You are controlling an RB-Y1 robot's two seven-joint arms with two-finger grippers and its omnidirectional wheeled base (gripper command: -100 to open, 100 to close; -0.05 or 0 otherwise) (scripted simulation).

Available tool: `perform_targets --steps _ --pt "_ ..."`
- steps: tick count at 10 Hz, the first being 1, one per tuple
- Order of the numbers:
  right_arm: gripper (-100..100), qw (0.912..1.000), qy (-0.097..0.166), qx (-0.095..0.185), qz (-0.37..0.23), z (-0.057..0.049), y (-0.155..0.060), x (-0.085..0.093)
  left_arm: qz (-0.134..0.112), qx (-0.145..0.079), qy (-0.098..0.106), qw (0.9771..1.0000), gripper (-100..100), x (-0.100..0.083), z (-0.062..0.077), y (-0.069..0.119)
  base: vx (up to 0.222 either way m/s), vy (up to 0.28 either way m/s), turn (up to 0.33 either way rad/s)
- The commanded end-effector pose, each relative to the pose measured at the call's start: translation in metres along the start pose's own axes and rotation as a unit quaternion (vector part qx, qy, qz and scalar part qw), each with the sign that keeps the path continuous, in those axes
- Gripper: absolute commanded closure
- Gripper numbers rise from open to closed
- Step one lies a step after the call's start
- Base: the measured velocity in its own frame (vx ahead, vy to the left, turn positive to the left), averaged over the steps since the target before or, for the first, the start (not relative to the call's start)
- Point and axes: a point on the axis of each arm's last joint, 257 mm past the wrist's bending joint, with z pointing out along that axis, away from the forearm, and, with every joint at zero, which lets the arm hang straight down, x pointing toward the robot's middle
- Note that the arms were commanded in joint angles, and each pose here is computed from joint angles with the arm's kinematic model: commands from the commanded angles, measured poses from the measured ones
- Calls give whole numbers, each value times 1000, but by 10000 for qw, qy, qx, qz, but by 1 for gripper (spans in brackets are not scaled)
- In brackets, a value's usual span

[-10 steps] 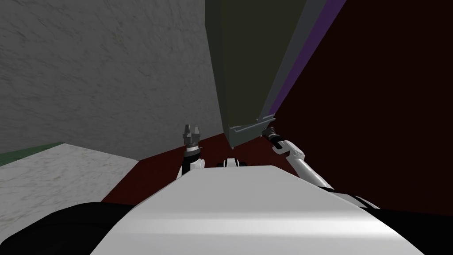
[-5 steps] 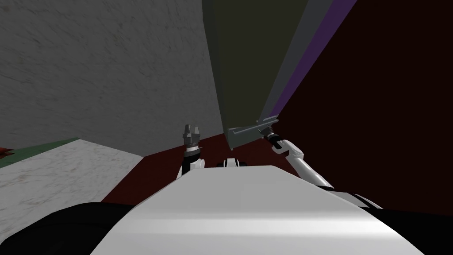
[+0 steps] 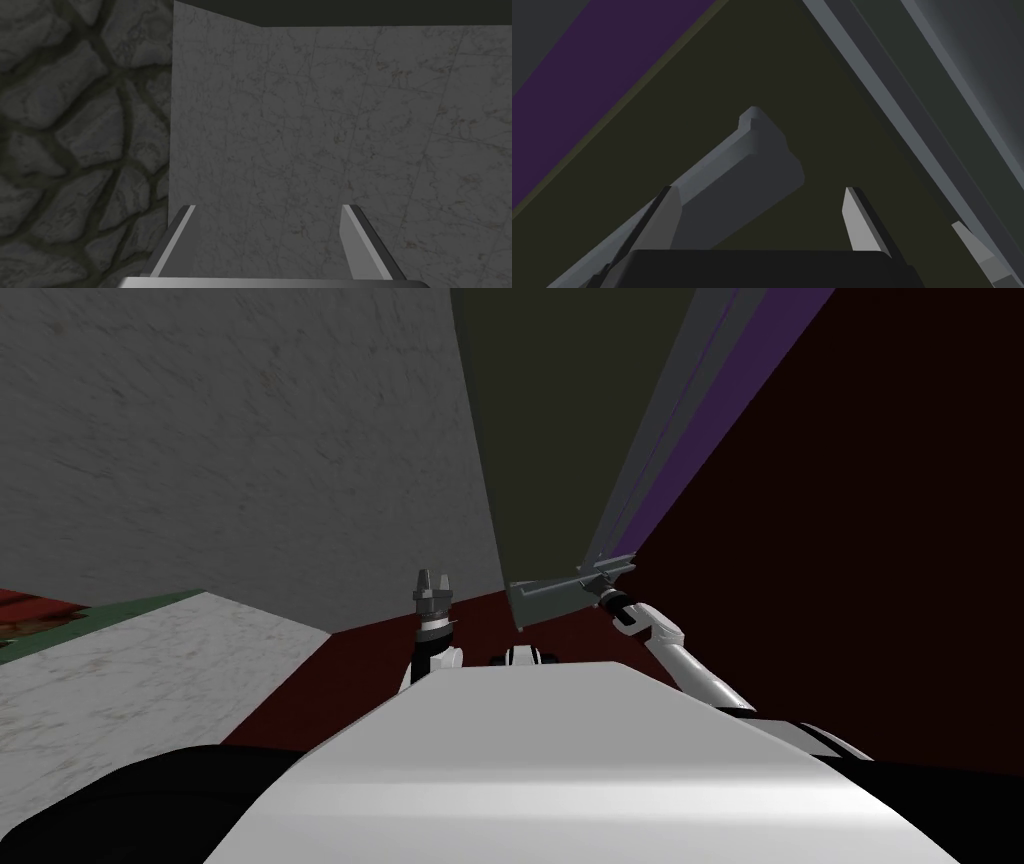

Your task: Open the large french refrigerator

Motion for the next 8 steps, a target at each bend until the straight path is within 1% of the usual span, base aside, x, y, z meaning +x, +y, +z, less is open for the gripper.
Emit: perform_targets --steps 1,2,3,4,6,7,8 --pt "-100 9998 -163 -150 -11 2 9 -11 0 0 0 10000 0 0 0 0 63 -192 107" --pt "-100 9999 -121 -112 -8 2 6 -7 0 0 0 10000 0 0 0 0 25 -88 29" --pt "-100 10000 -67 -58 10 13 8 -10 -1 0 -1 10000 0 0 0 0 -7 -74 113" --pt "-100 10000 -35 -29 19 18 8 -11 -2 1 0 10000 0 0 0 0 -30 -79 165" --pt "-100 10000 29 25 36 29 9 -14 -2 1 0 10000 0 0 0 0 -43 -72 78" --pt "-100 10000 6 2 39 25 9 -13 -1 1 0 10000 0 0 0 0 -19 -30 21" --pt "100 10000 -51 -43 15 16 8 -10 -2 0 -1 10000 0 0 0 0 30 57 -120"
